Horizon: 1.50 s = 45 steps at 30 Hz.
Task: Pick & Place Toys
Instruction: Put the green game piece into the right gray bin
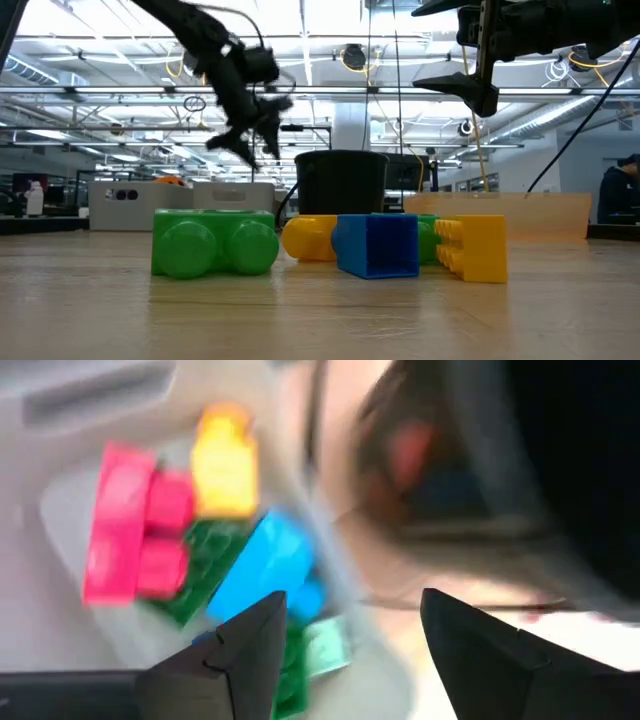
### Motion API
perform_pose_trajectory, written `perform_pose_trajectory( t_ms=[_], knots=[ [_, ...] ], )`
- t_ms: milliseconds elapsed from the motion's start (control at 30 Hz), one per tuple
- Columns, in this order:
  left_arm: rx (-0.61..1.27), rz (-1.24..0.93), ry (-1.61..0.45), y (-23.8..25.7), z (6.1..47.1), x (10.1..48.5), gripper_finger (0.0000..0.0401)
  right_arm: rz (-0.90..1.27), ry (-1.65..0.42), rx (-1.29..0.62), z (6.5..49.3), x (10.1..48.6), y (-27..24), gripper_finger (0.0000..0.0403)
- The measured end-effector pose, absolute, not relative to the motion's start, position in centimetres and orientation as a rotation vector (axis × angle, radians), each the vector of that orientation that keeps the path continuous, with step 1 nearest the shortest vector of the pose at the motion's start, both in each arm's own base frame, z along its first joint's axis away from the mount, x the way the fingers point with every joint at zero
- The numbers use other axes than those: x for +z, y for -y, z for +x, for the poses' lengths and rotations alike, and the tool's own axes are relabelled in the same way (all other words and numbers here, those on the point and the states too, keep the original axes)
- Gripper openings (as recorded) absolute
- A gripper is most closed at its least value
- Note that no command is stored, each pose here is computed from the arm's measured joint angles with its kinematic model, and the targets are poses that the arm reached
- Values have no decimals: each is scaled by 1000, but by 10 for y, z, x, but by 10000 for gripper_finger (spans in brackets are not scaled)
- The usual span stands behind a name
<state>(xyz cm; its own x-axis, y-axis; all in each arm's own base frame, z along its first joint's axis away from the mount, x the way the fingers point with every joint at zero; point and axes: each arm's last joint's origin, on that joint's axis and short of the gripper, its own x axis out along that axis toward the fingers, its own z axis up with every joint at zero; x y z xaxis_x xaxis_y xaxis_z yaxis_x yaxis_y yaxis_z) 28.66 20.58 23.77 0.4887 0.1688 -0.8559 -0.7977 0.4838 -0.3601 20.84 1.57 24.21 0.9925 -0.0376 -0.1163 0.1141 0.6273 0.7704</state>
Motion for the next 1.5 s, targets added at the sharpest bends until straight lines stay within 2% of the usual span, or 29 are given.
perform_pose_trajectory(
  t_ms=[300,600,767,1000,1333,1500],
  knots=[
    [472,-672,-651,-192,303,318,239,882,-92,-87,208,242,-16,375],
    [223,-585,-417,-151,339,346,239,907,-85,-84,209,243,-16,375],
    [122,-659,-351,-117,358,353,239,906,-84,-83,209,243,-16,375],
    [-46,-599,-512,-39,370,344,239,861,-95,-82,208,242,-16,375],
    [-26,-548,-835,75,349,321,239,777,-147,-101,208,237,-16,375],
    [67,-545,-960,113,333,308,239,767,-205,-126,207,231,-16,375]
  ],
)
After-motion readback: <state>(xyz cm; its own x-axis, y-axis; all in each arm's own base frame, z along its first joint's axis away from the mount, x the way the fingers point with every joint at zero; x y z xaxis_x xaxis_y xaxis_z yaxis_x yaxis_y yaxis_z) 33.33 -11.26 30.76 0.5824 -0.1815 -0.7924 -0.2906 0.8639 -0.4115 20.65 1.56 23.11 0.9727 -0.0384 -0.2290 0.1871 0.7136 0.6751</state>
